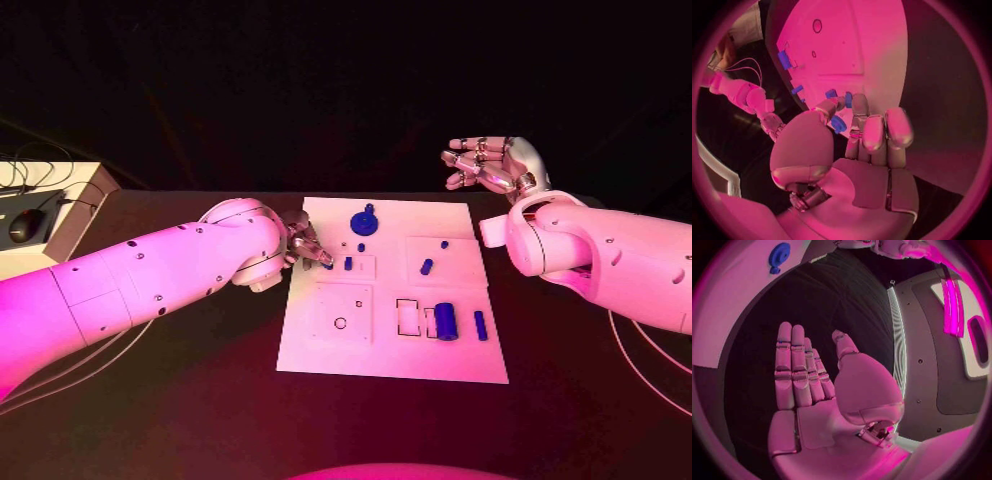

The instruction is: Assemble the parts on the task board

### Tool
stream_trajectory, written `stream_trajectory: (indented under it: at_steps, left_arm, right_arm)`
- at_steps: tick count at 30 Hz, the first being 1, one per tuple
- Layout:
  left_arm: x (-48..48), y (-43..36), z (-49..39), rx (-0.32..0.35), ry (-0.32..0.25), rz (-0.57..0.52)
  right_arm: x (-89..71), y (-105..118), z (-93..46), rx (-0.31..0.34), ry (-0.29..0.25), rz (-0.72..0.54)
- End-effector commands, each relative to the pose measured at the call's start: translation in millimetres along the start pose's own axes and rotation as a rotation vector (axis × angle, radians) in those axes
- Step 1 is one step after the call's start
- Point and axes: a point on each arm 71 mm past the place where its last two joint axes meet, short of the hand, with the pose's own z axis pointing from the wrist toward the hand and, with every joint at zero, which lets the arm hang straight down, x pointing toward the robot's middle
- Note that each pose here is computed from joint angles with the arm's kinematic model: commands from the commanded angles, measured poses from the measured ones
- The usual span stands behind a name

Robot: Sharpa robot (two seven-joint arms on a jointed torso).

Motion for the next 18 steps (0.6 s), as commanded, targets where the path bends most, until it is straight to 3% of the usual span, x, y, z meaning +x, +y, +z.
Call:
stream_trajectory:
  at_steps: [1,9,18]
  left_arm:
    - [15.4,0.7,2.6,-0.019,0.090,0.019]
    - [16.5,-2.2,4.2,-0.017,0.097,0.014]
    - [15.4,-5.4,5.2,-0.012,0.068,-0.006]
  right_arm:
    - [1.3,1.0,0.2,-0.011,0.013,0.007]
    - [1.3,0.9,0.3,-0.011,0.015,0.008]
    - [2.0,0.9,0.6,-0.011,0.016,0.008]
